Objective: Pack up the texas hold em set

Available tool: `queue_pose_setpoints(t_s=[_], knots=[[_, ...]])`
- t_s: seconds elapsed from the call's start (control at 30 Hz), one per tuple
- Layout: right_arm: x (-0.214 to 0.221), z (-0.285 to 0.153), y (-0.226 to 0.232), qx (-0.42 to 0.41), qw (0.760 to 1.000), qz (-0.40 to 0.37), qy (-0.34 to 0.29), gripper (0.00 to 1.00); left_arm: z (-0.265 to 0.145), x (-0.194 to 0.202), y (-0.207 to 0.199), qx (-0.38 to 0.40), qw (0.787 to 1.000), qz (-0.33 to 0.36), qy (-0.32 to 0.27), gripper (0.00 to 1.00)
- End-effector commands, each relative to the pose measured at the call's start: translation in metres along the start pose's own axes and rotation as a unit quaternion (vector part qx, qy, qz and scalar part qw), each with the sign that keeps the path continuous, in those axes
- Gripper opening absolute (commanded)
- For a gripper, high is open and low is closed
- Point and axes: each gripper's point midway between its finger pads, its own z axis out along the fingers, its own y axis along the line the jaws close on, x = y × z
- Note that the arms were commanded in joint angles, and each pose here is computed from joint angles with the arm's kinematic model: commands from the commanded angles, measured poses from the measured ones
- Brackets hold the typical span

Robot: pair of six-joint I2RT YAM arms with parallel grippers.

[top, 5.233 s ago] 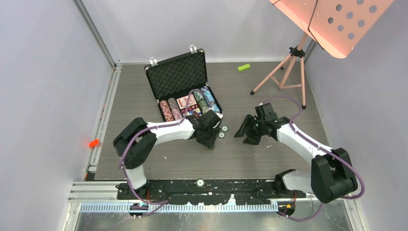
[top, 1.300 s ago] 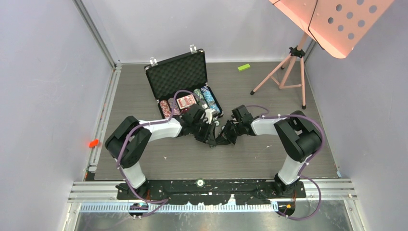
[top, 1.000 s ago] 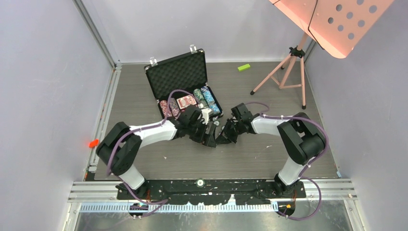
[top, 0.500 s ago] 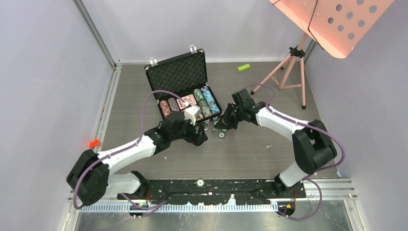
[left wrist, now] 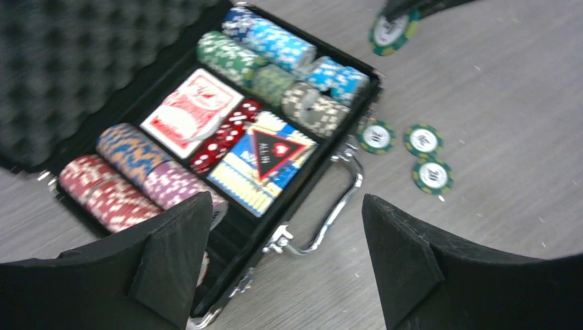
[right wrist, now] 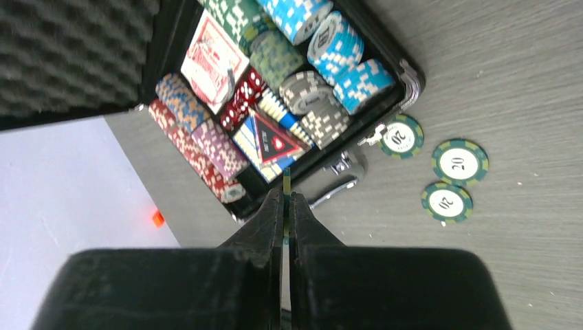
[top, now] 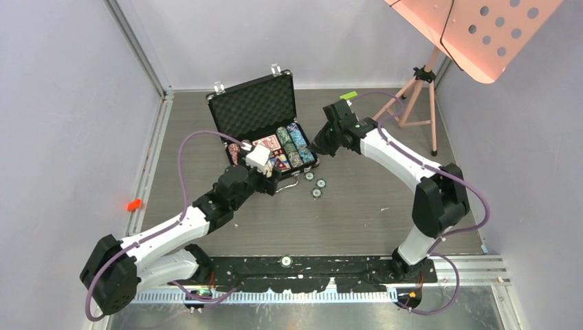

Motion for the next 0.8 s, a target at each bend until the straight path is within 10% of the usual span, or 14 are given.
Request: queue_pose_setpoints(t_s=[0.0,0.77], knots=[[-0.012,0.014,-0.002,0.055,0.997,0.046,-0.043,0.01,-0.012,-0.021,0.041,-0.089,0.993,-0.065,-0.040,0.82],[-0.012,0.108,0.053,0.049,0.996,0.066,-0.020,0.01,-0.038,-0.006,0.067,-0.114,0.980,-0.137,-0.086,0.85]])
